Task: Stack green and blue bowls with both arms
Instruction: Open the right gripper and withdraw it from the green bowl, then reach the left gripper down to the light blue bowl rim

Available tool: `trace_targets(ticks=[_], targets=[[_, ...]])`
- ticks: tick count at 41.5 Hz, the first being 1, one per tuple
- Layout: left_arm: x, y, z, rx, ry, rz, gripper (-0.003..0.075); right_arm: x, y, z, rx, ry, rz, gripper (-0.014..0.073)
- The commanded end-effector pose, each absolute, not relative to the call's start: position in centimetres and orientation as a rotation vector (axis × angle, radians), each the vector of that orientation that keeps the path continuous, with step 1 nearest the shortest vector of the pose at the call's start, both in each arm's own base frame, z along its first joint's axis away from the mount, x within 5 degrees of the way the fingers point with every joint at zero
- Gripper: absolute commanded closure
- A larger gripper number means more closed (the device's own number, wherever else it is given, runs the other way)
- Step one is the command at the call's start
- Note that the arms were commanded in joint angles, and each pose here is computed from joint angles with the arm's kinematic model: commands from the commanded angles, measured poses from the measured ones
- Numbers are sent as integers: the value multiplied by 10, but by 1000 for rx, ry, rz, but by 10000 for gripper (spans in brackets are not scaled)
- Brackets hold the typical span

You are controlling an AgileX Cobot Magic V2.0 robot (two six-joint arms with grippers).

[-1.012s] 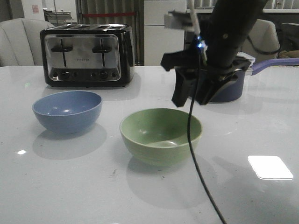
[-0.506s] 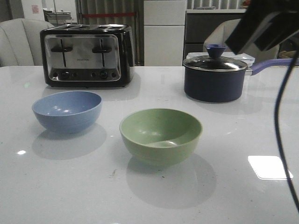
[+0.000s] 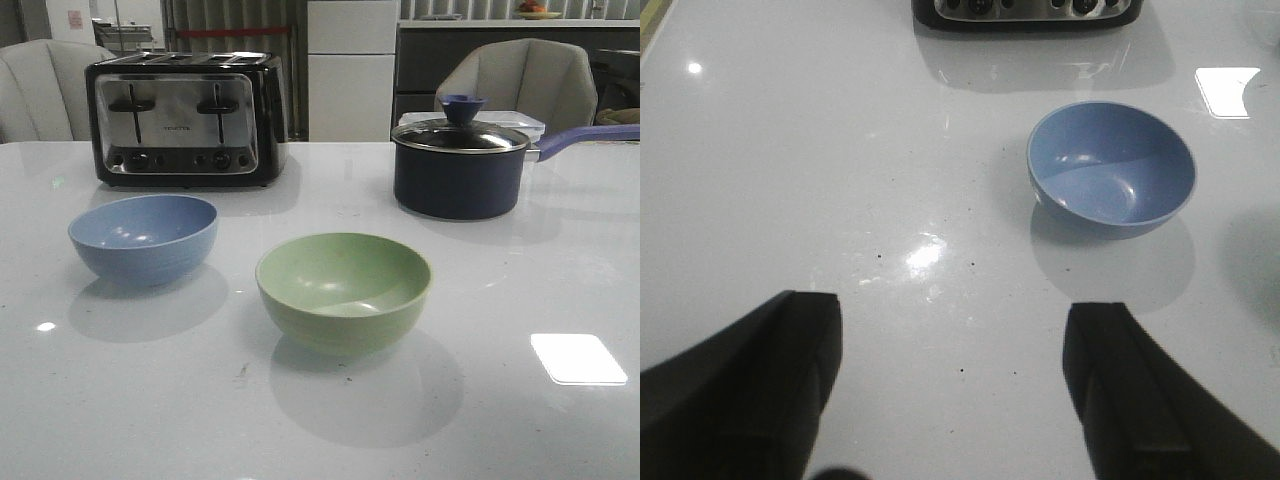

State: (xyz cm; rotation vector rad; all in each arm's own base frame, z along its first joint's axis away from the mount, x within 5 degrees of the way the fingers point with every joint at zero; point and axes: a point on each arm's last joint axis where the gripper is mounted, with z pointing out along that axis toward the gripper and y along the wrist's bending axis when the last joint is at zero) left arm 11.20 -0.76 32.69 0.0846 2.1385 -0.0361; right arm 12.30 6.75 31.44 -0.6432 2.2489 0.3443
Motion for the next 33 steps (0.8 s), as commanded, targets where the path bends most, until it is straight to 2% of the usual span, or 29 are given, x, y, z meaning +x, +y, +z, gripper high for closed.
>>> trace_targets(ticks=[1, 14, 23, 33], targets=[[116, -8, 342, 79, 2039, -42, 193, 117, 65, 330, -624, 2143, 348, 149], [132, -14, 348, 174, 2100, -35, 193, 113, 63, 332, -622, 2129, 349, 149], [181, -32, 346, 263, 2247, -73, 193, 113, 63, 332, -622, 2129, 349, 149], [253, -58, 326, 307, 2382, -136, 193, 113, 63, 332, -622, 2129, 349, 149]])
